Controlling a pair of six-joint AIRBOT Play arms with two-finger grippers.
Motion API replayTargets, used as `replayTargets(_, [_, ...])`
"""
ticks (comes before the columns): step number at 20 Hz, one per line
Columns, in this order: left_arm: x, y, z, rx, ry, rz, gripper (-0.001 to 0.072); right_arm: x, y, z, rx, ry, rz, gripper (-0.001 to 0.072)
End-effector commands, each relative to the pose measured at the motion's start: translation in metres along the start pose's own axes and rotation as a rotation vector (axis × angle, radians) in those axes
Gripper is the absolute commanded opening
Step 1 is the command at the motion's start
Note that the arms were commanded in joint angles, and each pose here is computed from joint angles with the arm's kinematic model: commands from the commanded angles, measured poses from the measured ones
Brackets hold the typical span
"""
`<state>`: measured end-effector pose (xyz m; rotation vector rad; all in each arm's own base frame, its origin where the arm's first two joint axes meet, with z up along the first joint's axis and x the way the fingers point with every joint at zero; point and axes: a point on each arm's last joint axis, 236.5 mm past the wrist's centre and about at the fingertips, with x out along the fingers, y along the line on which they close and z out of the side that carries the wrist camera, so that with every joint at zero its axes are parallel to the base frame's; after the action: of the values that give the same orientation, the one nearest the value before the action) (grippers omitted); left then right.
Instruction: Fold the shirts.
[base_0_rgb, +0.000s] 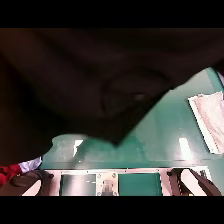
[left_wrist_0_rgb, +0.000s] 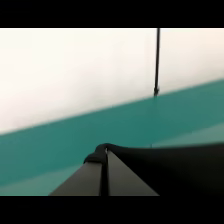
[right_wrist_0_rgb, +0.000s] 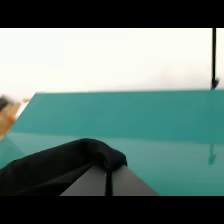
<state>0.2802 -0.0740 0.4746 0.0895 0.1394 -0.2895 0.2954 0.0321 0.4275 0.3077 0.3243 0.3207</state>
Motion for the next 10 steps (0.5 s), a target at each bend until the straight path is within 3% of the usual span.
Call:
replayTargets(1, [0.066, 0.009, -0.082, -0.027, 0.216, 0.013, 0.0024, 0.053, -0.025, -0.078, 0.145, 0.217, 0.074, 0.0016])
replayTargets(4, [0.164, -0.004, -0.178, -0.073, 0.345, -0.074, 0.0024, 0.122, -0.066, -0.199, 0.354, 0.397, 0.073, 0.0016])
replayTargets(8, [0.281, -0.037, -0.3, -0.247, 0.433, -0.217, 0.0024, 0.154, -0.146, -0.368, 0.625, 0.507, -0.166, 0.0016])
replayTargets(10, [0.315, -0.061, -0.355, -0.364, 0.498, -0.303, 0.0024, 0.151, -0.166, -0.416, 0.685, 0.547, -0.252, 0.0015])
